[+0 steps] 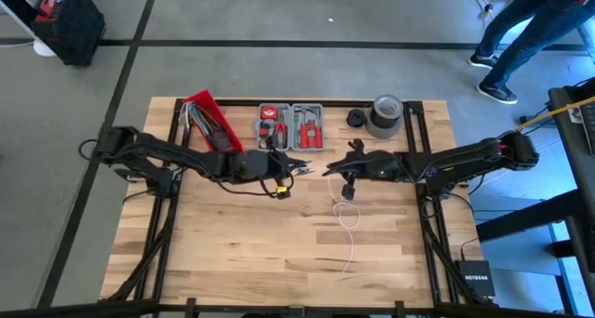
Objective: Coil cords
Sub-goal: Coil the white wire into the spool
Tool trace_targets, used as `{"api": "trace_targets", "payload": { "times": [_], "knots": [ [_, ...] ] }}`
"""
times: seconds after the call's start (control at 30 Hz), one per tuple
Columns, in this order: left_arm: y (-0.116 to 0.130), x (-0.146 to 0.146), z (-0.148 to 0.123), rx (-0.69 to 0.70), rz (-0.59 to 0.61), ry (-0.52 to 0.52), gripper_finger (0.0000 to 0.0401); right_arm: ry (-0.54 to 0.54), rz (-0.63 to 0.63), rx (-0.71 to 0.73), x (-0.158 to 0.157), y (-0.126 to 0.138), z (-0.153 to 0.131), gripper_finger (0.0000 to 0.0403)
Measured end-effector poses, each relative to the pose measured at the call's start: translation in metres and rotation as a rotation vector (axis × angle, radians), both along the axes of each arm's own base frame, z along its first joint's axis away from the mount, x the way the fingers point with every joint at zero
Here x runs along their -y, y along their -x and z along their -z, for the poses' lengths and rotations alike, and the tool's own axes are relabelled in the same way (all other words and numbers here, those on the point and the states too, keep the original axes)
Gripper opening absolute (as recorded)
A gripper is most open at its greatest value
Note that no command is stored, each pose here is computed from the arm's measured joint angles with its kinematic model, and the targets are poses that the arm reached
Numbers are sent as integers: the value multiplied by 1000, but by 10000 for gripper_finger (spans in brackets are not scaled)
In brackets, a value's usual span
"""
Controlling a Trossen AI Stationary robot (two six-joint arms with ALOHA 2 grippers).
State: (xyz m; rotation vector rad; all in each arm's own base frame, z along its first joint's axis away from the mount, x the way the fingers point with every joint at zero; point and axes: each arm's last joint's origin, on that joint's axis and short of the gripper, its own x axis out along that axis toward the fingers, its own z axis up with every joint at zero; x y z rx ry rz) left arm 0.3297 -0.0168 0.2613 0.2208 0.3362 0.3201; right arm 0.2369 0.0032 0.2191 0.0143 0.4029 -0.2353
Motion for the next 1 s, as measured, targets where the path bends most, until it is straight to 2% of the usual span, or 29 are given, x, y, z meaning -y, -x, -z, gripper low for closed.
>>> {"api": "trace_targets", "payload": {
  "times": [0.27, 0.47, 0.8, 1.0],
  "knots": [
    [-6, -13, 13, -43, -41, -1, 0, -123, -92, 180, -4, -7, -14, 5],
    [-12, -18, 16, 6, -63, 29, 0, -165, -129, 272, -6, -18, -14, 6],
    [-16, -18, 17, 45, -70, 50, 0, -192, -177, 270, -9, -65, 0, 6],
    [-16, -19, 17, 47, -81, 66, 0, -154, -192, 210, -11, -92, 5, 7]
  ]
}}
